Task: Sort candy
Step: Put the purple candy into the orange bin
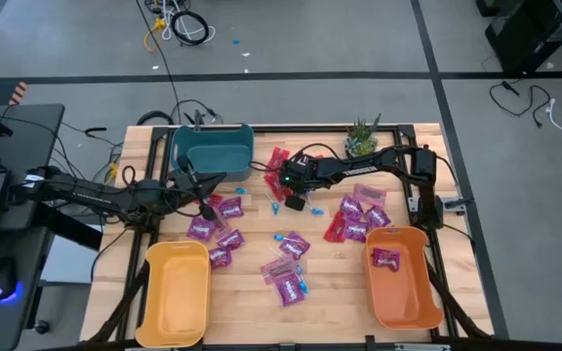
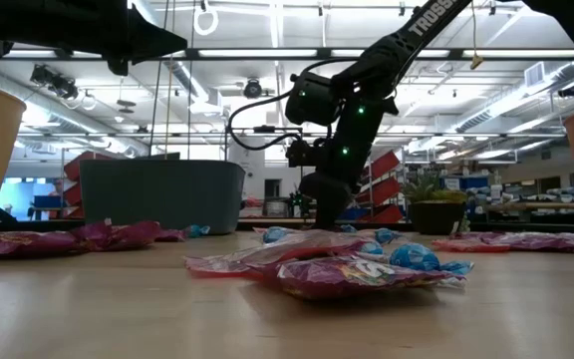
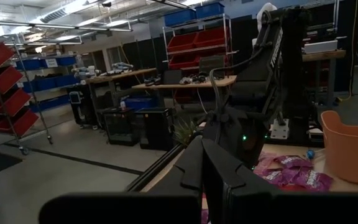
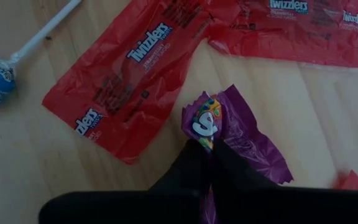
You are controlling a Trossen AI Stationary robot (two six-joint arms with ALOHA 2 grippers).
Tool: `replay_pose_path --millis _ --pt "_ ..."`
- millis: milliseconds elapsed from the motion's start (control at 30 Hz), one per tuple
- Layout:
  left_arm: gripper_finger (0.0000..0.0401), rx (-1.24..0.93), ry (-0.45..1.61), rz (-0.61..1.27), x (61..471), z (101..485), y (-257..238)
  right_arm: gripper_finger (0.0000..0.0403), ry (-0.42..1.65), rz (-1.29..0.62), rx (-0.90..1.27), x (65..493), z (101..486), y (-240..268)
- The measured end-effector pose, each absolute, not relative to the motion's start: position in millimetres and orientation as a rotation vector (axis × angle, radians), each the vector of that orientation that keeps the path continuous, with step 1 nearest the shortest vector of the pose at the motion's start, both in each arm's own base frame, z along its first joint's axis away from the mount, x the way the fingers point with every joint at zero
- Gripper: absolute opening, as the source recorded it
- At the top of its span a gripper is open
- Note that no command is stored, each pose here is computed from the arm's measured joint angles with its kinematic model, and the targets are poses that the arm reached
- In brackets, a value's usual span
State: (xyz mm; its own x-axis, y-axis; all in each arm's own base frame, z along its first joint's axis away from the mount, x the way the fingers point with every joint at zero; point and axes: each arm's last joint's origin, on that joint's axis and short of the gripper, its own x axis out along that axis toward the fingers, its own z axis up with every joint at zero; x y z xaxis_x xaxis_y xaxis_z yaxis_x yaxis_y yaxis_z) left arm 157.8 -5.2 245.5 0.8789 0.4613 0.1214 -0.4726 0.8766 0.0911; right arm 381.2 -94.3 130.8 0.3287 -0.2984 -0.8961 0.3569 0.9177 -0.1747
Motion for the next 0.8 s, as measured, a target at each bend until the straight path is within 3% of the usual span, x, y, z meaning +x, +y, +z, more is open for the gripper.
replay_pose_path --millis 800 --pt "0.0006 0.113 -0.097 0.487 157.8 245.3 -5.2 0.0000 1.077 -0.429 0.060 376.7 165.4 -86.1"
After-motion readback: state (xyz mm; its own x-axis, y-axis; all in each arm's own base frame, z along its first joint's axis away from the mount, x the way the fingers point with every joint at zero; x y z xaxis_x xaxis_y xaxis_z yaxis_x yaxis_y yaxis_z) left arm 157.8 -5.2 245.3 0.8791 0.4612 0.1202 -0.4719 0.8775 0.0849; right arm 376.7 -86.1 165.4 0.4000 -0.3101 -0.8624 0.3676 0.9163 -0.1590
